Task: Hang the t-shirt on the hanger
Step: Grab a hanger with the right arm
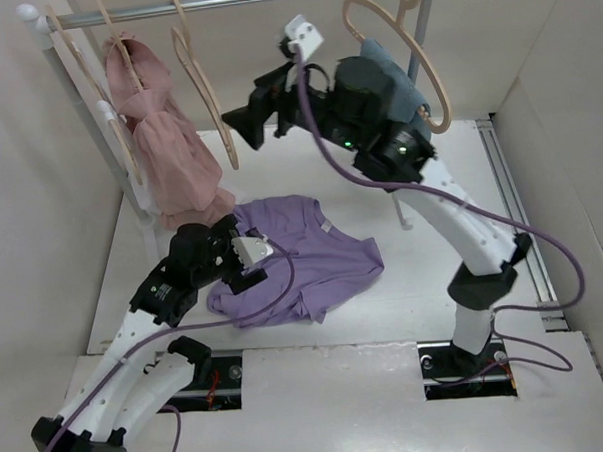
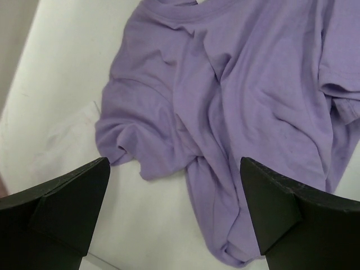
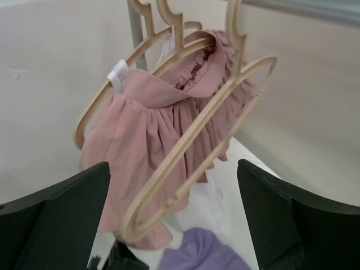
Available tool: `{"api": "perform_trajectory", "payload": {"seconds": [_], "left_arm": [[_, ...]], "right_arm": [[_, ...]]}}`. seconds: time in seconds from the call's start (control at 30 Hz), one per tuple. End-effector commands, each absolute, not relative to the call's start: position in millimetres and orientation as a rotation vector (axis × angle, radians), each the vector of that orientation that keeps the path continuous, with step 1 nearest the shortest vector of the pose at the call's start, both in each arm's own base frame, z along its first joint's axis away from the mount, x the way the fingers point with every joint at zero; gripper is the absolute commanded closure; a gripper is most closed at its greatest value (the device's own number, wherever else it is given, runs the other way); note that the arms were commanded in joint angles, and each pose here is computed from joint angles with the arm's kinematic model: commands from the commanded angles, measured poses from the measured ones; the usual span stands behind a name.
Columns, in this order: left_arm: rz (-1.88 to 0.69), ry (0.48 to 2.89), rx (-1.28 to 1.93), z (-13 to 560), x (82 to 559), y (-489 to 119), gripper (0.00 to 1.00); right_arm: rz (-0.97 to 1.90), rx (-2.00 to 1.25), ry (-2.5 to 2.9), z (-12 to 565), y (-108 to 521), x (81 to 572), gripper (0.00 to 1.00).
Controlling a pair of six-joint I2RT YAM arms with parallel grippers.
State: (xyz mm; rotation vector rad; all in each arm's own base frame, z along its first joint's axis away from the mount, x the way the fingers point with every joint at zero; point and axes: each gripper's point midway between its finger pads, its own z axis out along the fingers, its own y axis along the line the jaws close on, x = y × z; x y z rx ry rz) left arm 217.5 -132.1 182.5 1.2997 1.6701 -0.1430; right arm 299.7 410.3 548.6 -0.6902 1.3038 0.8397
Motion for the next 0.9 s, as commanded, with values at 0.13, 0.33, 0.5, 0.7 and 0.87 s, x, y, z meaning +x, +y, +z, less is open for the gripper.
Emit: {"api": "perform_trajectory", "payload": {"seconds": [0.13,0.33,0.5,0.7,0.87], "left_arm": [[-0.245,1.767,1.206,168.7,223.8,-143.6,0.0],[-0.216,1.764,1.169,164.5,231.5,-142.1,0.0],[-0.172,1.75,1.126,169.8,237.3,-137.2,0.0],[-0.096,1.768,1.06,170.5,244.3,-125.4,0.0],[-0.101,1.77,1.051,167.4,241.1,-124.1,0.0]], "right_arm": [[0.923,-0.54,1.154,579.6,448.9,312.2,0.03],[0.85,-0.447,1.227,554.2,460.5,341.3,0.11],[0.743,-0.444,1.312,505.3,477.8,371.3,0.22],[0.688,-0.425,1.336,491.4,479.7,383.9,0.23],[0.661,-0.393,1.345,489.7,476.4,389.6,0.43]]}}
